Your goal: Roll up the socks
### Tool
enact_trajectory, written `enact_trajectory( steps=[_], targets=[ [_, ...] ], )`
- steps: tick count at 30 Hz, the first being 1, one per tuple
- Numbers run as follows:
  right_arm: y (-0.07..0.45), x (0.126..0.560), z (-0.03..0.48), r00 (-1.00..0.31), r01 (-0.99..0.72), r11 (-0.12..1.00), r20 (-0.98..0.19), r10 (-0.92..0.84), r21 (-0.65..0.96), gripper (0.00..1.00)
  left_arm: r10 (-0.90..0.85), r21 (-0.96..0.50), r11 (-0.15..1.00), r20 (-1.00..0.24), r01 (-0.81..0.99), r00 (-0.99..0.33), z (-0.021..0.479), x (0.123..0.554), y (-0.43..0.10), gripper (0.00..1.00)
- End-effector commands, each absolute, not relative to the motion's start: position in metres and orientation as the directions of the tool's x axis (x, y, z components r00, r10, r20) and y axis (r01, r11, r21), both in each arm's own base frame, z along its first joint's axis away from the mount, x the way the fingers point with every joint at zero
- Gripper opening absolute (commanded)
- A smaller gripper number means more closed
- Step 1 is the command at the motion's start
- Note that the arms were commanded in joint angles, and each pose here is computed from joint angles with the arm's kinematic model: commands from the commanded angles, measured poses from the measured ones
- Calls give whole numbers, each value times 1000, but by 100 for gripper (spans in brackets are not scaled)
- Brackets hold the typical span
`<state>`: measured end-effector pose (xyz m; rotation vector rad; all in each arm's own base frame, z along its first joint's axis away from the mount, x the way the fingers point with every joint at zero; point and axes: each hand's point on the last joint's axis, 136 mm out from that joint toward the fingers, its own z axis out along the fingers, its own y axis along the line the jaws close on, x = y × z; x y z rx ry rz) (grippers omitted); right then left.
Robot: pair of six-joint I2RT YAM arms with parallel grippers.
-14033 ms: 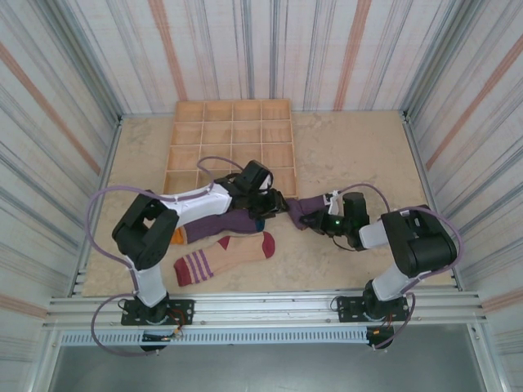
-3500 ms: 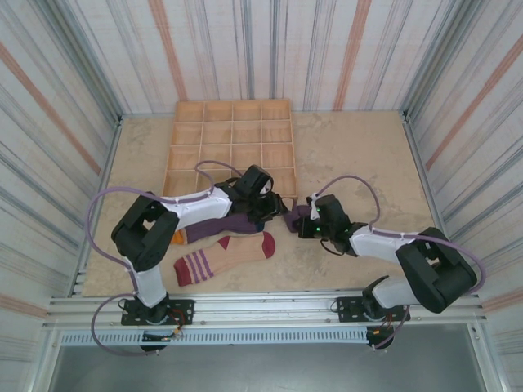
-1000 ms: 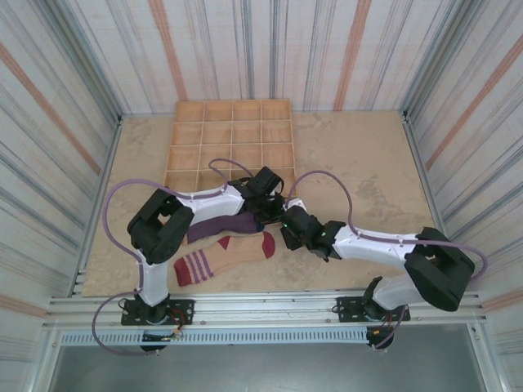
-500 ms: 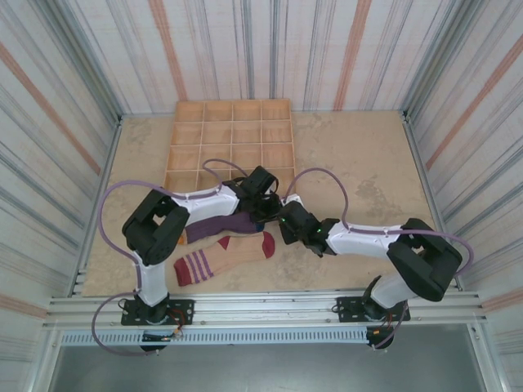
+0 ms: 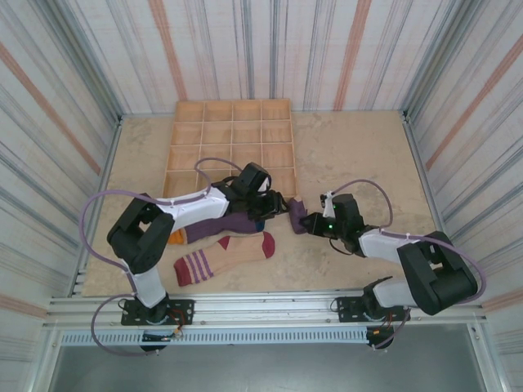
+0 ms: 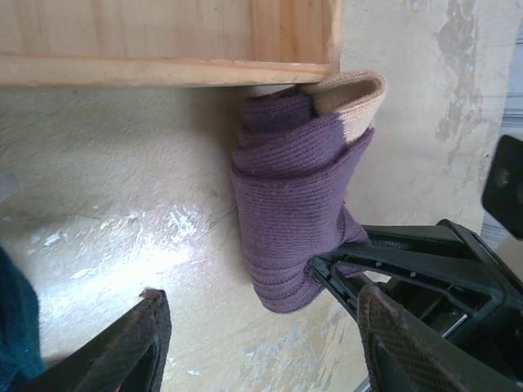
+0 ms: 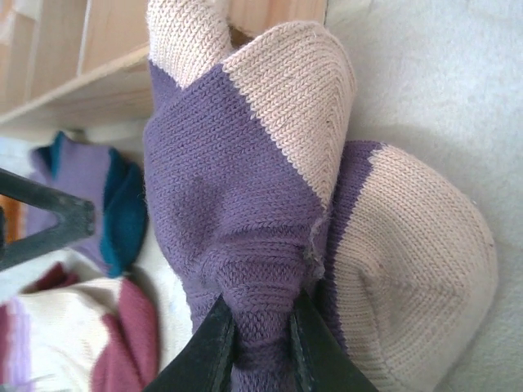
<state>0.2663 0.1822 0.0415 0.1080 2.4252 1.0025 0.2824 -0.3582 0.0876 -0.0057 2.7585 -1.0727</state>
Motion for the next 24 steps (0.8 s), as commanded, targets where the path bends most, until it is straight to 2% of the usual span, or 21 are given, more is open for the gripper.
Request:
enact_trajectory(
  steps=[1, 5, 11, 17, 24],
  targets=[
    [180, 237, 23, -928, 30, 615, -206, 309, 788, 3, -55, -686, 723, -177, 84, -983, 83, 279, -367, 64],
    [176, 236, 23, -938, 93, 537, -107, 330, 839, 1, -44, -694, 716, -161, 81, -986, 77, 280, -379, 64],
    [164, 228, 12, -932, 198, 492, 6, 364, 848, 0, -29, -686, 722, -158, 89, -987, 69, 280, -397, 64],
    [161, 232, 5, -919, 259, 467, 68, 388, 845, 0, -26, -685, 724, -151, 85, -988, 58, 279, -412, 63],
    [150, 236, 0, -880, 336, 408, 130, 456, 849, 0, -19, -659, 748, -139, 79, -990, 43, 276, -416, 52]
  ],
)
